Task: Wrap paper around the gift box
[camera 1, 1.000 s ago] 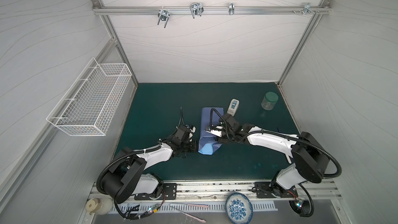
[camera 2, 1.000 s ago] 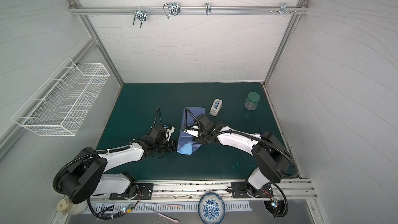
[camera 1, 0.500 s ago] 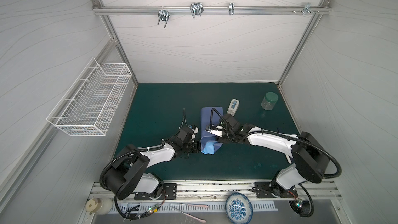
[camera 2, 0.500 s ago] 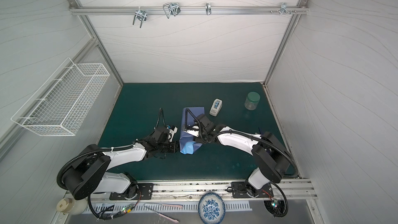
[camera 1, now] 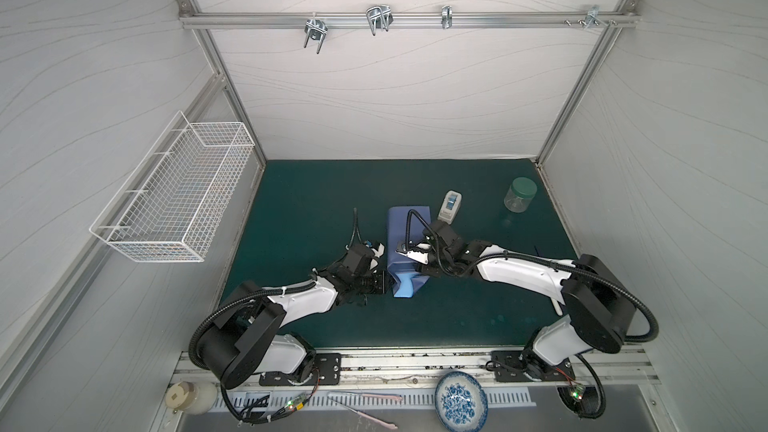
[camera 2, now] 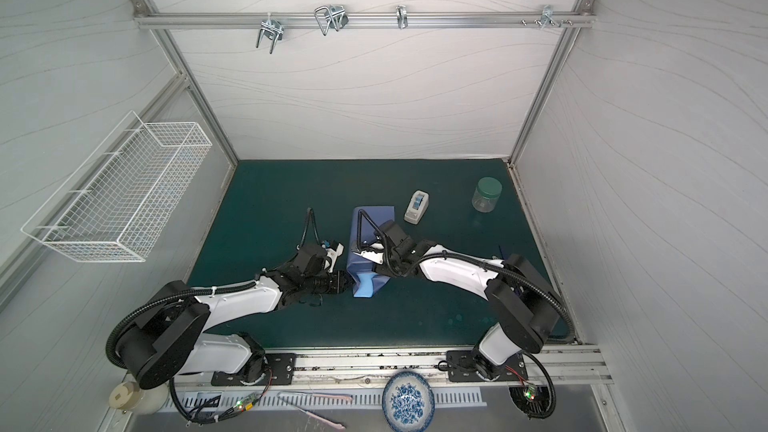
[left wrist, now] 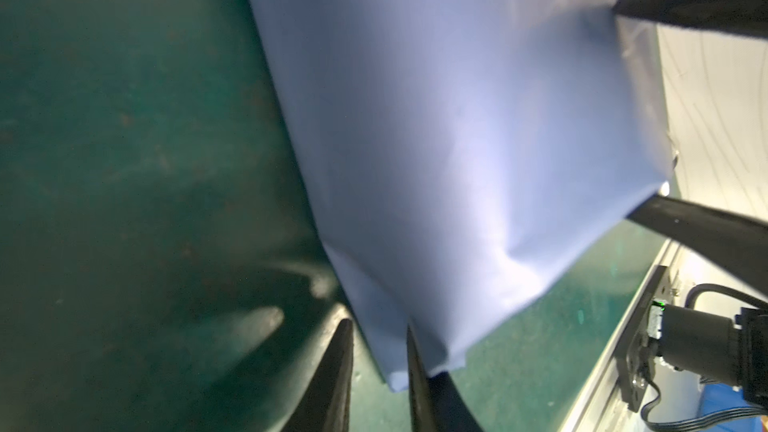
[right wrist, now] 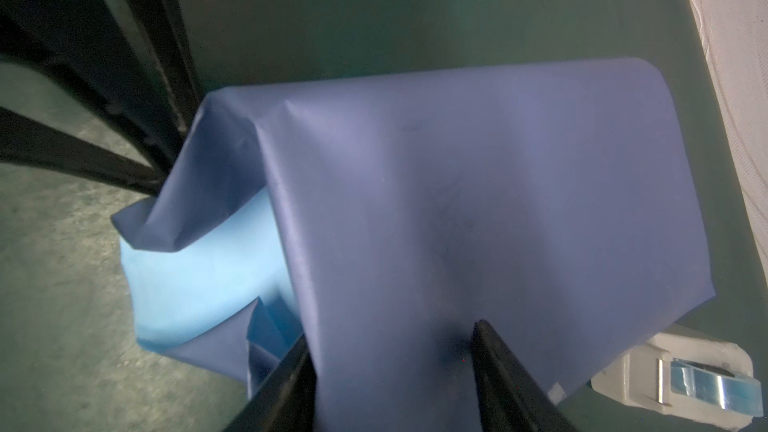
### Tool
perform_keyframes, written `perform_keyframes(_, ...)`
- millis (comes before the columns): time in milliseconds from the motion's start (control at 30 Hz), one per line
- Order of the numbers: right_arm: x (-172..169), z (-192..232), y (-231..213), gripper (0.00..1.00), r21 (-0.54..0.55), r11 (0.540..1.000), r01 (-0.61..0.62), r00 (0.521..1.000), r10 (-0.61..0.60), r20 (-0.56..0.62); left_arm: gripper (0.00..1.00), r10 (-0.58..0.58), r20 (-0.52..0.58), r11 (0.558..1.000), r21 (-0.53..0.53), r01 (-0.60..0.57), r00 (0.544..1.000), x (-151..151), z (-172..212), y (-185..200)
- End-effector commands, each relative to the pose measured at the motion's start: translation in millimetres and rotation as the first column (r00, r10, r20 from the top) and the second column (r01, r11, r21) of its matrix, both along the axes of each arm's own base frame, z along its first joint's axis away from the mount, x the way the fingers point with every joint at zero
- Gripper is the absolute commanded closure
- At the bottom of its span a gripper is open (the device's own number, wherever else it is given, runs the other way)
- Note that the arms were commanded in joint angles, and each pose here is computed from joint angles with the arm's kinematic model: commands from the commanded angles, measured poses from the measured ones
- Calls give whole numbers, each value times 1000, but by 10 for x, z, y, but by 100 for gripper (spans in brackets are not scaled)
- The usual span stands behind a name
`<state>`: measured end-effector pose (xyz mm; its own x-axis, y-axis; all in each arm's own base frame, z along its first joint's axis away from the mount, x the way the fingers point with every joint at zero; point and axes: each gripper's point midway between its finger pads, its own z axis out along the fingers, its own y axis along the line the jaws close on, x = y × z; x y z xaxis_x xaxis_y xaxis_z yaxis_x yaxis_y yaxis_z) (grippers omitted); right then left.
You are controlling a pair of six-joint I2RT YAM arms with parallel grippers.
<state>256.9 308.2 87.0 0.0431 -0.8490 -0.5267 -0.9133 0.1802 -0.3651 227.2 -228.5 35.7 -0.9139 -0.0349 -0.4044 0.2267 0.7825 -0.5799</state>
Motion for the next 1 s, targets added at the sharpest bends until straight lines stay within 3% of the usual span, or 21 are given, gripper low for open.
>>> perform_keyframes(0, -96, -203, -90, 43, -51, 999, -1, 999, -1, -49, 74, 2, 54, 998, -64, 2, 999, 152, 205, -170)
perform_keyframes(367, -98, -203, -95, 43, -44, 999, 5, 999, -7, -51, 76, 24, 83, 998, -63, -19, 996, 204, 150, -193)
perform_keyframes(967, -110, -236, -102, 44, -47, 999, 8, 998, -11, -60, 89, 111, 126, 990, -99, -99, 986, 278, 111, -287)
